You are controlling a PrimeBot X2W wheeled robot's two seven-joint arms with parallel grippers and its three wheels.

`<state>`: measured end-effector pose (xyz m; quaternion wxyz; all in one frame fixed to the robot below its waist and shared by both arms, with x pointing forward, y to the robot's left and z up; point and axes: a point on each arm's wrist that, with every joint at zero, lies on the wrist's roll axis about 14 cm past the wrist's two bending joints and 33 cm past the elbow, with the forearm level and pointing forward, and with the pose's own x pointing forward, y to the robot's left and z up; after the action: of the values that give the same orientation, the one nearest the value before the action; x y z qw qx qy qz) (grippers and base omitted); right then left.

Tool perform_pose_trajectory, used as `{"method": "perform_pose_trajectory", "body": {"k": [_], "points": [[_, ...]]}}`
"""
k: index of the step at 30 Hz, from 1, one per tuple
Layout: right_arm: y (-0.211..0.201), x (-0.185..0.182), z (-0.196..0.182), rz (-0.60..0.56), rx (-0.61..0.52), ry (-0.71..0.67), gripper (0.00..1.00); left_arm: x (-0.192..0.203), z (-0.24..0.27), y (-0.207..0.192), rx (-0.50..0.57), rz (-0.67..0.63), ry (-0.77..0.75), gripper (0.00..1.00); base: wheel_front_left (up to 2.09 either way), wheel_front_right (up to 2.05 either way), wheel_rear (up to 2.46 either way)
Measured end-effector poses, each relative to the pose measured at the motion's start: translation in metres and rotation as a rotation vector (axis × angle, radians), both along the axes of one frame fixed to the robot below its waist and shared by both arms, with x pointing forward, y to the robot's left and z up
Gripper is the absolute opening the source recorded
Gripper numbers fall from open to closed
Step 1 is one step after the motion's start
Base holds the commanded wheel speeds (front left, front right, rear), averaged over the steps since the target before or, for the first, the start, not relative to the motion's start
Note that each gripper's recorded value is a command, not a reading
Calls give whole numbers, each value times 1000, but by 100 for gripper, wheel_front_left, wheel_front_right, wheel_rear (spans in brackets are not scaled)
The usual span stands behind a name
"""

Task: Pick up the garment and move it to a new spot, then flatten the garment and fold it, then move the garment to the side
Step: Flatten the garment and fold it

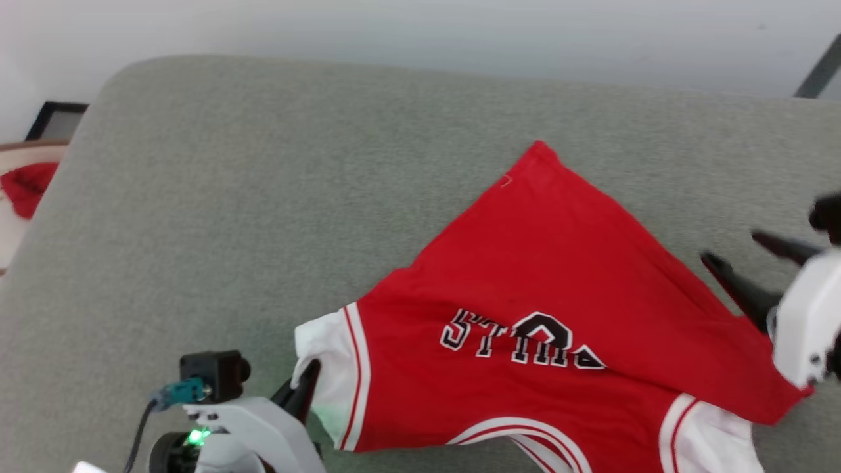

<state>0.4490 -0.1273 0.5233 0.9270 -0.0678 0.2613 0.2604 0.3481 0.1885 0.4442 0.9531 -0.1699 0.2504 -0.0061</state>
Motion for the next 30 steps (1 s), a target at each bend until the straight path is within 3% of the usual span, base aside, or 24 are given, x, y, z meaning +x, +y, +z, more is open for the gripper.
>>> {"method": "perform_pose_trajectory", "body": {"k": [6, 17, 30], "points": [[41, 49, 8, 101, 3, -79, 100, 1, 2, -4, -19, 1, -13, 0, 0, 0, 0], [97, 116, -31, 236, -120, -9, 100, 7, -7, -3, -40, 17, -7, 0, 0, 0, 0], [133, 132, -121, 325, -261, 239, 100, 5, -32, 7, -49, 65, 48, 0, 0, 0, 0]]}}
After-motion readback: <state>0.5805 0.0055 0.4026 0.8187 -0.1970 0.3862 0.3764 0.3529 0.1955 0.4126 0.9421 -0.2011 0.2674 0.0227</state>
